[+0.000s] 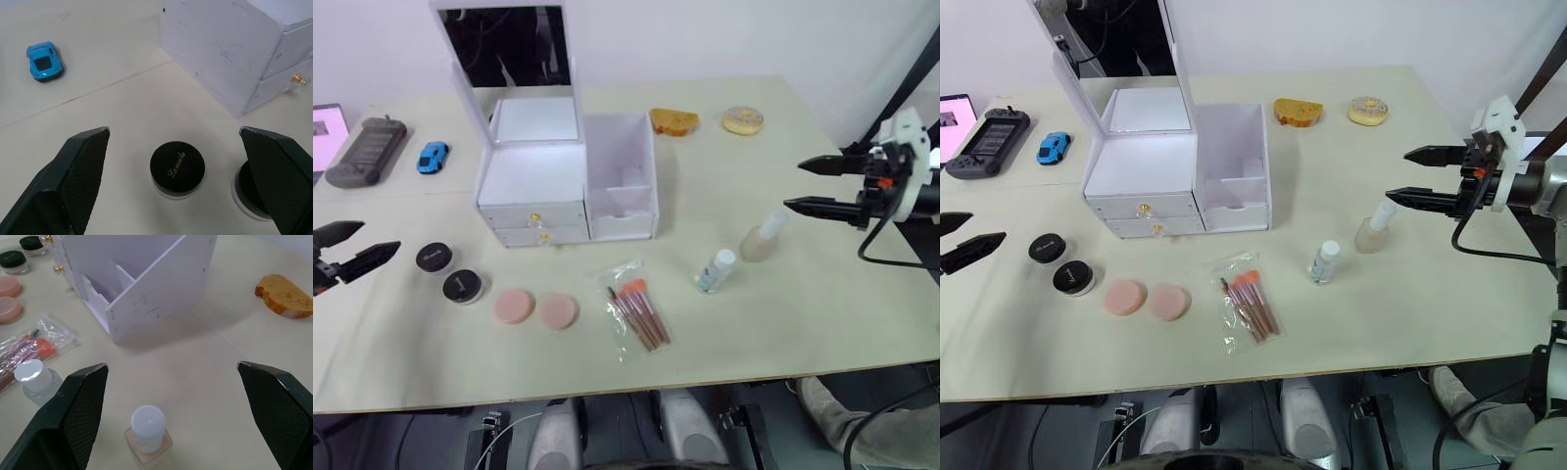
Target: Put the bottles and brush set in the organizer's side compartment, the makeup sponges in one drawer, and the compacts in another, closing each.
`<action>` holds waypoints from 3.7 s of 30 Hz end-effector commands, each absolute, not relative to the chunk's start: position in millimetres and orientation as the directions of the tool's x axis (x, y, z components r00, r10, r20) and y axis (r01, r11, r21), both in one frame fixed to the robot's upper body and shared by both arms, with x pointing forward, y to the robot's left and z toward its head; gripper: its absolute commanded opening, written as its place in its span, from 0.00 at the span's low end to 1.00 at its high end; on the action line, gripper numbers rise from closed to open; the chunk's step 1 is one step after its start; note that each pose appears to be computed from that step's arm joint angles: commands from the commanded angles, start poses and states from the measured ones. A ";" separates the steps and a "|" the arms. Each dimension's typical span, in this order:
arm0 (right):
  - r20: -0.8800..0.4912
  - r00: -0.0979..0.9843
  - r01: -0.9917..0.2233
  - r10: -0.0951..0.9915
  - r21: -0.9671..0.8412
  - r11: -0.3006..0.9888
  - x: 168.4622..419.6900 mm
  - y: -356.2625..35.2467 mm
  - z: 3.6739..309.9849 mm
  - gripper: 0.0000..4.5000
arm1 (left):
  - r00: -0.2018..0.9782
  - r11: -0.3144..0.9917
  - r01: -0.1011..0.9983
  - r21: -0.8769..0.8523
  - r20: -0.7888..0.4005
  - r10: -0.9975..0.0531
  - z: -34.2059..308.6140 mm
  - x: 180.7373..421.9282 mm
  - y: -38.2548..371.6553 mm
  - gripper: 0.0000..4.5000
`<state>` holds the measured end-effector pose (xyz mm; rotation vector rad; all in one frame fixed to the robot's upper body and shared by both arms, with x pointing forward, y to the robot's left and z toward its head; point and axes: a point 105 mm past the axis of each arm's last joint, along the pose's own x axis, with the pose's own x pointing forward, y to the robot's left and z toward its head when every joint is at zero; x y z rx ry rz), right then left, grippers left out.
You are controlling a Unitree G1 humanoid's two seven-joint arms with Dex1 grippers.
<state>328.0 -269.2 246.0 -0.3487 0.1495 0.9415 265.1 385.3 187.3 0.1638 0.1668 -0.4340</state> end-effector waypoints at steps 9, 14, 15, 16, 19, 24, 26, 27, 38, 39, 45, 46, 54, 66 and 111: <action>-0.231 0.591 -0.803 0.773 -0.263 0.536 322.5 -271.0 270.1 0.99 | 0.854 0.838 0.520 0.164 -0.106 -0.509 216.2 266.8 368.6 1.00; -0.224 0.578 -0.813 0.785 -0.239 0.530 302.1 -275.6 278.9 0.99 | 0.711 0.682 0.693 0.233 -0.069 -0.700 249.8 274.0 311.0 1.00; -0.234 0.572 -0.818 0.786 -0.232 0.526 294.1 -276.5 276.6 0.99 | 0.667 0.636 0.733 0.240 -0.070 -0.742 255.4 275.8 293.4 1.00; -0.243 0.569 -0.821 0.786 -0.228 0.524 288.4 -276.7 275.0 0.99 | 0.638 0.607 0.757 0.241 -0.073 -0.767 258.5 276.2 282.0 1.00; -0.240 0.597 -0.802 0.766 -0.203 0.561 271.7 -281.7 269.0 0.99 | 0.532 0.505 0.836 0.214 -0.087 -0.842 262.5 280.3 244.6 1.00; -0.298 0.648 -0.758 0.701 -0.164 0.631 235.4 -287.8 236.5 0.99 | 0.286 0.278 0.957 0.081 -0.111 -0.952 257.6 281.7 172.1 1.00; -0.309 0.676 -0.730 0.669 -0.164 0.663 221.6 -288.9 227.9 0.99 | 0.211 0.201 0.976 0.089 -0.121 -0.970 257.7 279.2 148.9 1.00; -0.309 0.693 -0.713 0.651 -0.164 0.681 215.5 -288.8 225.2 0.99 | 0.174 0.164 0.982 0.094 -0.117 -0.978 259.2 277.5 138.2 1.00; -0.285 0.826 -0.534 0.486 -0.126 0.836 174.0 -282.2 198.8 0.99 | -0.008 -0.013 0.989 0.150 -0.032 -0.999 283.8 270.6 78.5 1.00; -0.265 0.850 -0.500 0.455 -0.133 0.856 181.5 -280.1 195.3 0.99 | -0.009 -0.014 0.987 0.160 -0.033 -0.999 284.9 270.3 77.8 1.00; -0.142 0.900 -0.431 0.413 -0.141 0.891 225.5 -257.8 187.5 0.99 | 0.068 0.062 0.963 0.262 -0.016 -0.998 289.3 277.3 84.4 1.00; -0.129 0.906 -0.420 0.404 -0.136 0.897 231.7 -256.4 185.0 0.99 | 0.090 0.080 0.958 0.274 -0.021 -0.996 288.2 278.4 86.2 1.00; -0.114 0.907 -0.419 0.406 -0.138 0.897 258.1 -252.6 167.5 0.99 | 0.199 0.181 0.941 0.287 -0.033 -0.979 281.8 277.7 97.5 1.00; -0.072 0.918 -0.395 0.389 -0.136 0.908 282.0 -259.8 170.7 0.99 | 0.259 0.240 0.935 0.263 -0.042 -0.965 279.1 275.5 103.2 1.00; 0.062 0.441 -0.877 0.895 -0.183 0.445 311.7 -116.3 306.3 0.14 | 0.524 0.516 0.842 0.157 -0.017 -0.851 228.1 266.7 183.2 1.00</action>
